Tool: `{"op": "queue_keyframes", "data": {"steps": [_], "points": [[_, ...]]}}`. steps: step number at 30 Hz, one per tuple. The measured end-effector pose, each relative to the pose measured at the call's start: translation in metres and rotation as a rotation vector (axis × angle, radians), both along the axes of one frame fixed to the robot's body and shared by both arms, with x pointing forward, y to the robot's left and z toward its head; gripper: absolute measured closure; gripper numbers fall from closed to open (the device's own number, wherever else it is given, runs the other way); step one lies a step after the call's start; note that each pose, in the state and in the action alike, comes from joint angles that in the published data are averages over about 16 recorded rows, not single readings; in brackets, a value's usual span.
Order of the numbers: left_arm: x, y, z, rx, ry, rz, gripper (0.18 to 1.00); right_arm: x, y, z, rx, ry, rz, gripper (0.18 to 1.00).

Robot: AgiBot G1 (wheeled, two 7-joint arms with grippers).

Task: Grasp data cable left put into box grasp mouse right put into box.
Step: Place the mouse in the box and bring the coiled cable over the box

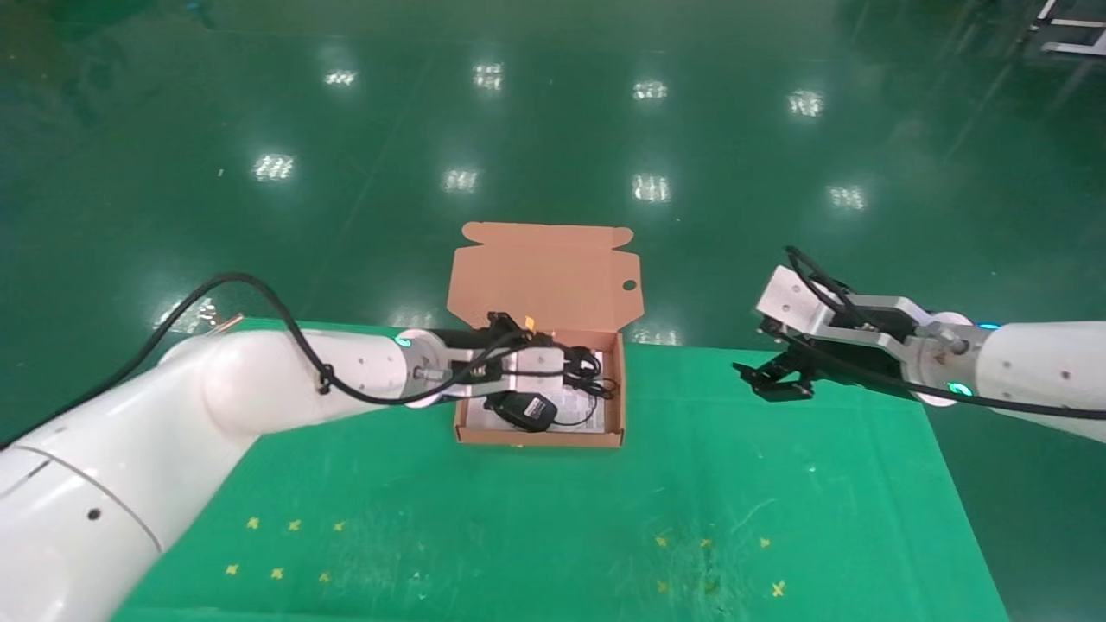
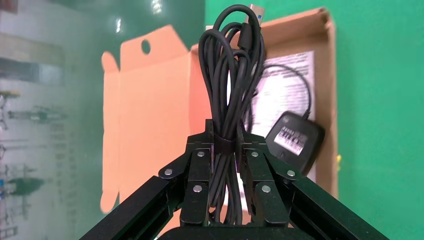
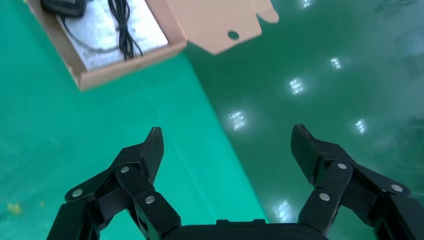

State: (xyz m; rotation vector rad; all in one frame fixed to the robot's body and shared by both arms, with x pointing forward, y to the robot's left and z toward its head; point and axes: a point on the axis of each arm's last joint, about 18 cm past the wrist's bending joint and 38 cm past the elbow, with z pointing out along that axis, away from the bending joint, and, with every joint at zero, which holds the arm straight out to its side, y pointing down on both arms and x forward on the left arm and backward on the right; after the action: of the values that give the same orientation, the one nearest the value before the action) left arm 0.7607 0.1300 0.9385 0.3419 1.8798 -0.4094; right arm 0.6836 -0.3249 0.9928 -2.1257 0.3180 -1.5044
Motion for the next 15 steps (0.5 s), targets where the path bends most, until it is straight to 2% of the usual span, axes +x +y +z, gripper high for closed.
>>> {"op": "queue_keyframes", "data": {"steps": [7,15], "points": [[0.000,-0.006,-0.012,0.008,0.016,-0.022,0.929,-0.015,-0.009,0.003,-0.024,0.019,-0.028,0.202],[0.000,-0.004,-0.015,0.004,0.028,-0.021,0.910,-0.019,-0.010,0.004,-0.037,0.031,-0.038,0.181]]}}
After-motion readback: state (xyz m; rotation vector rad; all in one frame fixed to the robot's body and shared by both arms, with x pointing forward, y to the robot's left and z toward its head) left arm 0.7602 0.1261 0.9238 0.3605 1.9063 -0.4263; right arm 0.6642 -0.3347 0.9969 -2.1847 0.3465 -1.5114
